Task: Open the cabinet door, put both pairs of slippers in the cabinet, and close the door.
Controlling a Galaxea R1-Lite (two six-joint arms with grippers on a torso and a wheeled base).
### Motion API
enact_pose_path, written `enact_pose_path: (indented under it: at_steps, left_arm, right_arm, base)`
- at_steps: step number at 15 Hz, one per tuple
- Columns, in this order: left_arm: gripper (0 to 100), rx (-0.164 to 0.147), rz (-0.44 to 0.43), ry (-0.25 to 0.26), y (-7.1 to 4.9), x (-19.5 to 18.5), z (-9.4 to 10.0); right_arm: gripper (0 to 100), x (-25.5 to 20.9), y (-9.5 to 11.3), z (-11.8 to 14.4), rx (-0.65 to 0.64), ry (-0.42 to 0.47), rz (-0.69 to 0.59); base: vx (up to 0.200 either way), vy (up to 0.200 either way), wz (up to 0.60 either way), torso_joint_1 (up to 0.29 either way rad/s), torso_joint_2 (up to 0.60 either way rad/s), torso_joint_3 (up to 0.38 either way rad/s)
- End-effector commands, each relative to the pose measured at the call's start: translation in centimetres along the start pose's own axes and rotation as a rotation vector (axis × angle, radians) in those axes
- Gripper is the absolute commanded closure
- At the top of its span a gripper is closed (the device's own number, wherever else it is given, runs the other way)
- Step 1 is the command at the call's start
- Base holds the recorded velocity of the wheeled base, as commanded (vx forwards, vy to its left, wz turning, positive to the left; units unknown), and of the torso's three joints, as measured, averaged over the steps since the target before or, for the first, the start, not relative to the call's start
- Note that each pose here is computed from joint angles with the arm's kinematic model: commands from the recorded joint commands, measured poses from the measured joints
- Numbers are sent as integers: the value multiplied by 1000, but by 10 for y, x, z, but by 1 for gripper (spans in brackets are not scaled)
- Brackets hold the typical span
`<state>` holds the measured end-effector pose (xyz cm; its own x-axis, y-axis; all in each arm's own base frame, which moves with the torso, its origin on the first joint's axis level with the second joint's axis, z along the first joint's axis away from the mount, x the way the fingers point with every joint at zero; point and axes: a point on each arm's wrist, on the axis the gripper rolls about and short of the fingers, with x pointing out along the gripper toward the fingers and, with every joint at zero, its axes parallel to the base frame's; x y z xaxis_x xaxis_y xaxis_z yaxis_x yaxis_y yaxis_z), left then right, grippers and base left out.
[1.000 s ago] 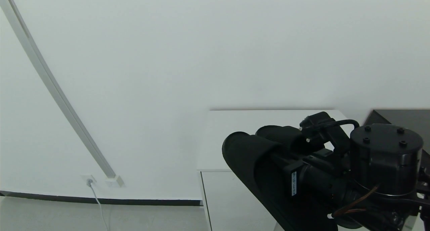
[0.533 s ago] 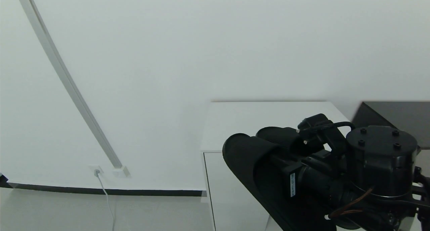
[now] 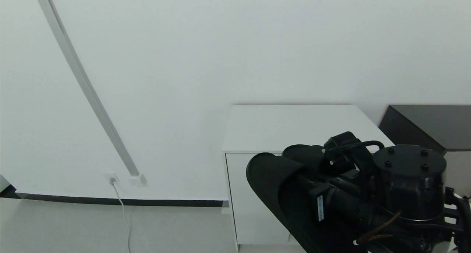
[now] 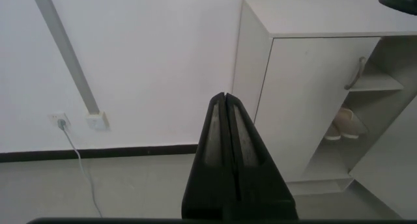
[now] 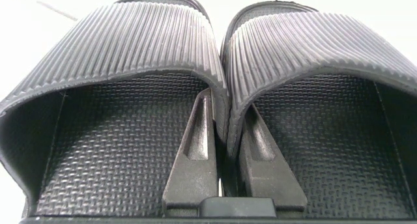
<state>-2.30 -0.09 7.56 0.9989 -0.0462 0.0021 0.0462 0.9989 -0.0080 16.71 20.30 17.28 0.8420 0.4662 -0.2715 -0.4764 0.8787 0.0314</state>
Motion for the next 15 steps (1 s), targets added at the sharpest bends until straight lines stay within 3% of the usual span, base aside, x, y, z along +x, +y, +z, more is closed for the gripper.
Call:
enact_pose_path:
  at_steps: [1, 11, 15]
  left_arm:
    - [100, -1, 0, 1, 0, 0, 0]
    - [100, 0, 0, 1, 0, 0, 0]
    - [100, 0, 0, 1, 0, 0, 0]
  right_arm:
    - [100, 0, 0, -2, -4, 6, 0]
    - [100, 1, 1, -3, -7, 10, 1]
    - [100, 0, 1, -3, -6, 9, 3]
  base:
    - [0, 0, 0, 0, 0, 0]
    - [0, 0, 0, 0, 0, 0]
    - [0, -200, 0, -1, 2, 2]
